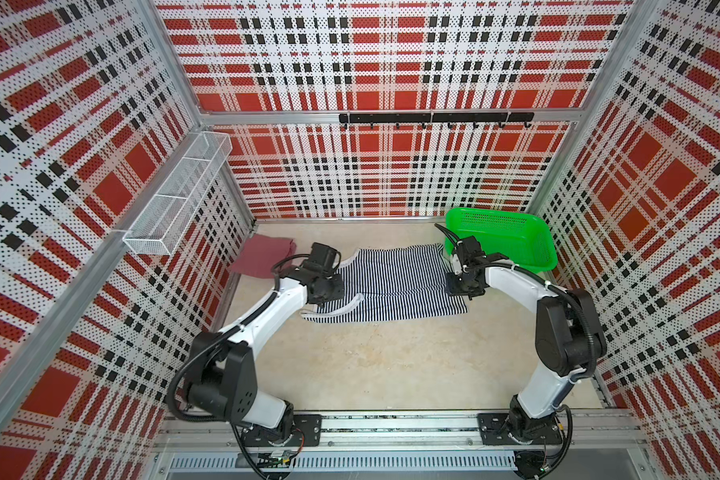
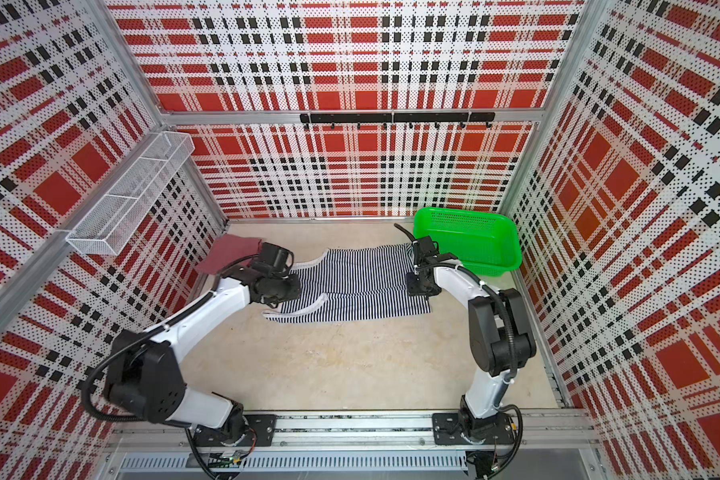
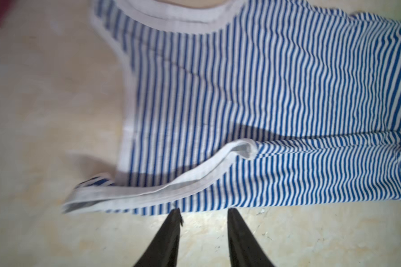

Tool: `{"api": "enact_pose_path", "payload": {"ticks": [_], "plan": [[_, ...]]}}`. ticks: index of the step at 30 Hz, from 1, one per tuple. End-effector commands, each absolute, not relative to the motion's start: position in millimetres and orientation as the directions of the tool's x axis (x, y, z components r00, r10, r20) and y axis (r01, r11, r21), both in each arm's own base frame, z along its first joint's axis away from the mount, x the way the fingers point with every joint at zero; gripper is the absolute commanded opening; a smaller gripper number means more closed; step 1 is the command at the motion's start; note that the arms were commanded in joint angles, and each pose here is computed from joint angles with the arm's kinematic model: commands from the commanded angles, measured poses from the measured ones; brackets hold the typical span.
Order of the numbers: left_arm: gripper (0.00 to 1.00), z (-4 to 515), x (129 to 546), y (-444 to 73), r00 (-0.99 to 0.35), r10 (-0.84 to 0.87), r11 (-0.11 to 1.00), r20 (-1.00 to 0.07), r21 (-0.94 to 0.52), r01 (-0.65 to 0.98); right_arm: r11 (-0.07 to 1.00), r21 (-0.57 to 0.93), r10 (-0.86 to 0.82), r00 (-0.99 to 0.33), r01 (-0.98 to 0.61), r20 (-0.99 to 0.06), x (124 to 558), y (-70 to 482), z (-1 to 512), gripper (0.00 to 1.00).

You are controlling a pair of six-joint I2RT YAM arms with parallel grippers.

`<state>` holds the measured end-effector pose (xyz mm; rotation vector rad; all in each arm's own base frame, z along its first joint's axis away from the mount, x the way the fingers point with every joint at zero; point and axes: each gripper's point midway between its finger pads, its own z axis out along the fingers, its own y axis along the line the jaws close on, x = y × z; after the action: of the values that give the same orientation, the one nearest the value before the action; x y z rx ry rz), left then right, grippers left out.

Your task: Fold and stack the tank tops

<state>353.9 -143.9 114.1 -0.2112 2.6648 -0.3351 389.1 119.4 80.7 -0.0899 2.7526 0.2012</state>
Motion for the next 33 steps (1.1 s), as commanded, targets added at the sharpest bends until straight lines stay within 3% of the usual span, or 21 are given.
{"api": "enact_pose_path", "payload": {"ticks": [1,6,16,26,33], "plan": [[0.38,110.3,388.1,-210.3,-0.877,-0.21,0.891,-0.432,-0.455,0.011,0.975,0.199,-0.01,-0.916,-0.097,-0.4,393.6,134.1,77.6,0.45],[0.38,69.0,406.0,-242.3,-0.905,-0.177,0.868,-0.388,-0.495,0.042,0.98,0.192,0.039,-0.905,-0.047,-0.423,407.8,140.0,64.0,0.36],[0.38,4.9,392.6,-226.3,-0.945,-0.123,0.924,-0.303,-0.382,0.002,0.994,0.109,0.066,-0.923,0.026,-0.378,398.7,121.5,26.2,0.31],[0.38,-32.2,279.6,-186.3,-0.99,-0.079,0.954,-0.121,-0.296,-0.04,0.994,0.081,0.096,-0.97,0.079,-0.224,316.6,105.3,5.0,0.31],[0.4,-30.8,199.1,-178.6,-0.996,-0.092,0.955,-0.014,-0.284,-0.085,0.993,0.113,0.028,-0.993,0.015,-0.115,249.3,131.4,12.7,0.33]]}}
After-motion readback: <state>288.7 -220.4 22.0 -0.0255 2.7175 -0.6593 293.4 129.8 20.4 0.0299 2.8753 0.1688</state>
